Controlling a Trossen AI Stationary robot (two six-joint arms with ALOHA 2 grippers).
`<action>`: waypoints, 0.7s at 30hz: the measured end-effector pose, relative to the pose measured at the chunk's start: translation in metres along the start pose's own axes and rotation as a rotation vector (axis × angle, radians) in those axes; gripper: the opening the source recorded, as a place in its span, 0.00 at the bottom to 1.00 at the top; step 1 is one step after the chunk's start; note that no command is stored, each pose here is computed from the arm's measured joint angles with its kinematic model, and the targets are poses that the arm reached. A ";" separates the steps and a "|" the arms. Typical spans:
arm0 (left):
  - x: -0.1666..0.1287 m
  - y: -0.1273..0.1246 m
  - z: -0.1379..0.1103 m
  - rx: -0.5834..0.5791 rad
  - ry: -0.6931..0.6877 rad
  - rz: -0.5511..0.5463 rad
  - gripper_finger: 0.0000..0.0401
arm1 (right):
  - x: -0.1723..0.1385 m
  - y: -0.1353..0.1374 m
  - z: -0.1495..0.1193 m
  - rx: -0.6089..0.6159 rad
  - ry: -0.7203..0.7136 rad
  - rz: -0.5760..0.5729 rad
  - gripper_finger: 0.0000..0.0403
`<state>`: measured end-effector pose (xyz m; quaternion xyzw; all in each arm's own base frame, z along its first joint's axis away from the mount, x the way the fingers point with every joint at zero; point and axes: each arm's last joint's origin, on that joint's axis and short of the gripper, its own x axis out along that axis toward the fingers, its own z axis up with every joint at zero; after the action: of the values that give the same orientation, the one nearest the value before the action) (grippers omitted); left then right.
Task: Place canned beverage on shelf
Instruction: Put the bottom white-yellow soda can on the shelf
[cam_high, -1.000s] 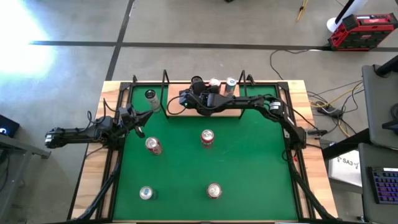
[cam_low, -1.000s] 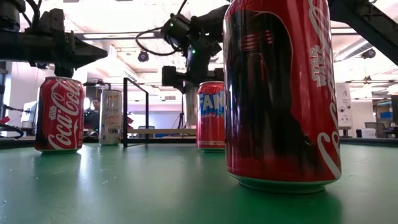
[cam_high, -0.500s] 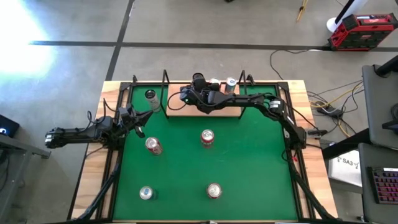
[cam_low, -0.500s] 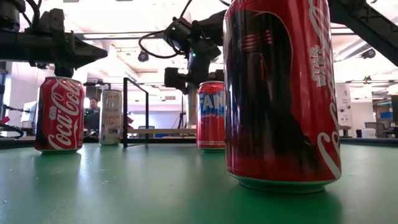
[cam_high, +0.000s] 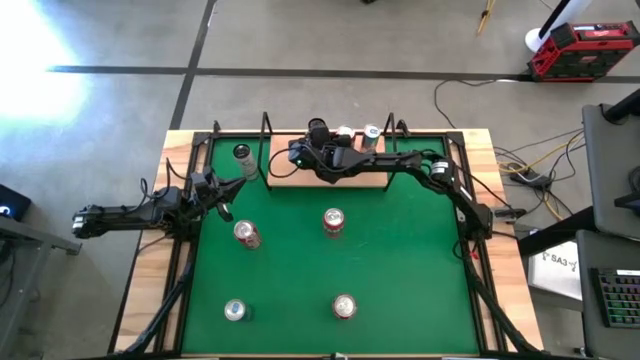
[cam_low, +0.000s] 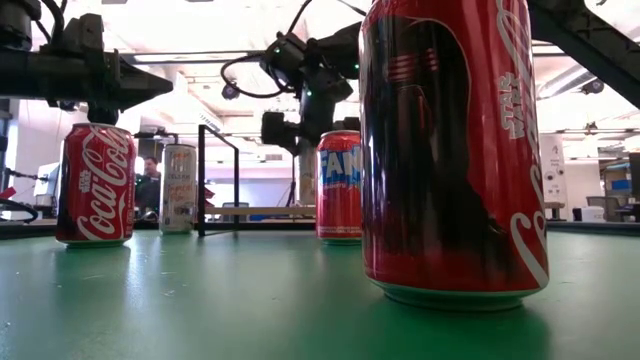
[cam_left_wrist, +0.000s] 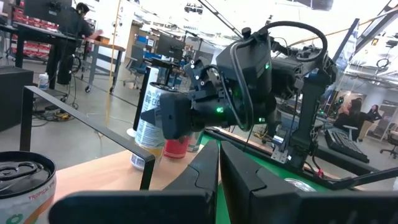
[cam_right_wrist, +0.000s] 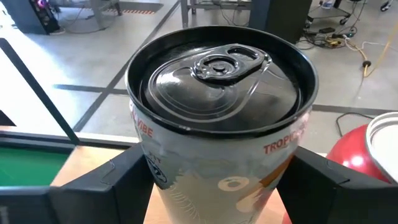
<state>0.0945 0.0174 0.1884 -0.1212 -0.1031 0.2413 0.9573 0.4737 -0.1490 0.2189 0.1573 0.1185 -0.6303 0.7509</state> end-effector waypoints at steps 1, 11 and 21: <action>0.000 0.000 0.000 0.000 0.000 0.000 0.00 | 0.000 0.000 0.000 -0.003 0.002 -0.001 0.68; 0.000 0.000 0.000 0.000 0.000 0.000 0.00 | 0.000 0.000 0.000 -0.062 -0.011 -0.012 0.74; 0.000 0.000 0.000 0.000 0.000 0.000 0.00 | -0.009 0.000 0.006 -0.062 -0.011 0.001 0.91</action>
<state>0.0945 0.0174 0.1885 -0.1214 -0.1033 0.2412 0.9573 0.4719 -0.1435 0.2279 0.1304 0.1338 -0.6270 0.7563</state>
